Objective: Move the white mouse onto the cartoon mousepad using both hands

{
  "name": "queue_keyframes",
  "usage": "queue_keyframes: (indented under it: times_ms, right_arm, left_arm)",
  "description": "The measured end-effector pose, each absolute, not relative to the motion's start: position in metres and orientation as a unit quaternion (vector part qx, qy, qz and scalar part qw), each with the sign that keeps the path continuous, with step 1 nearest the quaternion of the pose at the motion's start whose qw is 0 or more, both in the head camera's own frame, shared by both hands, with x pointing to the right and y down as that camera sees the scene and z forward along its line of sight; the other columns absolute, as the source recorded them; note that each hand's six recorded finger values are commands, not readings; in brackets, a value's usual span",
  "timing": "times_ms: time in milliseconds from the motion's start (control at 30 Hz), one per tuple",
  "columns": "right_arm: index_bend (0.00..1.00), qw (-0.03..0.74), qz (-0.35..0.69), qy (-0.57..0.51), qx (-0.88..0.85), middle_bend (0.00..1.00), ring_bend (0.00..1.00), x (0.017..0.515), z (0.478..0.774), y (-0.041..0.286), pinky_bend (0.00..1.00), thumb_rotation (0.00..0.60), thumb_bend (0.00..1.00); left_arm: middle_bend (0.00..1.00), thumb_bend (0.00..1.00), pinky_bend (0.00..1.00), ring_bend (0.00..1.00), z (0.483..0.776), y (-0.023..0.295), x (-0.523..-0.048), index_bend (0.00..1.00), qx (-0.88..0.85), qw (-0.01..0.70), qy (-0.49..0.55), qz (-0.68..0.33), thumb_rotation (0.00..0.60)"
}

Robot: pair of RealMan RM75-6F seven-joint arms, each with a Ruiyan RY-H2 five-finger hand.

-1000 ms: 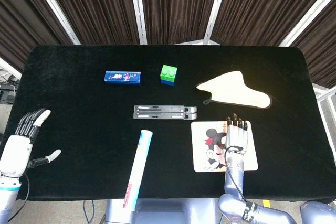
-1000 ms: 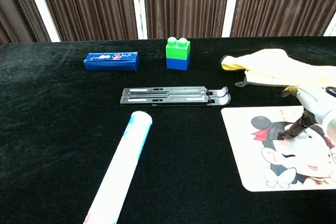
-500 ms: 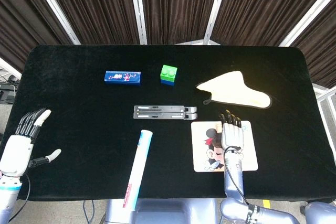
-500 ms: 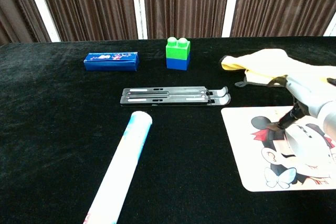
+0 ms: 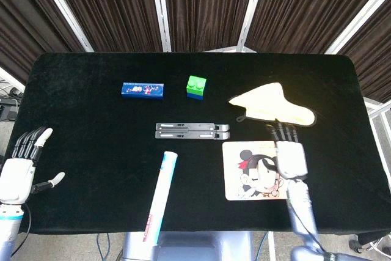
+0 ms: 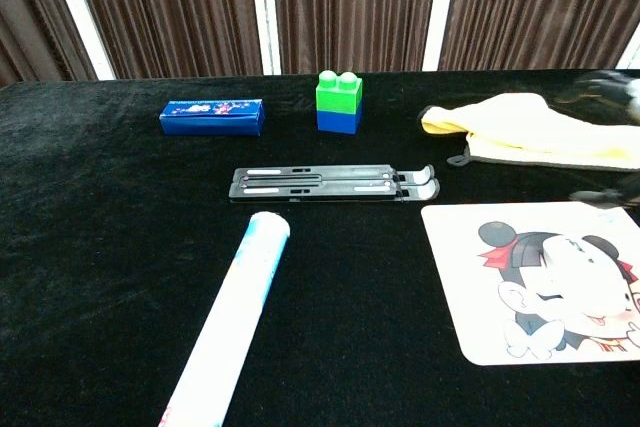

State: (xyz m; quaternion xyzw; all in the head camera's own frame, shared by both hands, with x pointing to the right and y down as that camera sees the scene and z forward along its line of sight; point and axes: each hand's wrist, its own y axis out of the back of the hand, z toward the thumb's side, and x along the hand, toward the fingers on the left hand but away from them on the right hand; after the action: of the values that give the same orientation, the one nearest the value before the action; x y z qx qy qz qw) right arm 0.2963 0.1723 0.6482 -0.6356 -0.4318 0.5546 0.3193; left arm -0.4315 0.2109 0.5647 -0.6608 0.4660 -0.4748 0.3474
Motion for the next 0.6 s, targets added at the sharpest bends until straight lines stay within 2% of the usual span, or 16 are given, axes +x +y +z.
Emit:
queue_keyframes:
  times_ms: [267, 600]
  right_arm:
    - [0.12, 0.332, 0.568, -0.441, -0.611, 0.00, 0.00, 0.373, 0.627, 0.204, 0.00, 0.600, 0.18]
    - [0.12, 0.336, 0.549, -0.449, -0.620, 0.00, 0.00, 0.407, 0.603, 0.243, 0.00, 0.600, 0.18]
  left_arm:
    - [0.00, 0.17, 0.00, 0.00, 0.571, 0.226, -0.443, 0.00, -0.647, 0.354, 0.462, -0.493, 0.600]
    - [0.00, 0.17, 0.00, 0.00, 0.581, 0.252, -0.462, 0.00, -0.631, 0.352, 0.461, -0.515, 0.600]
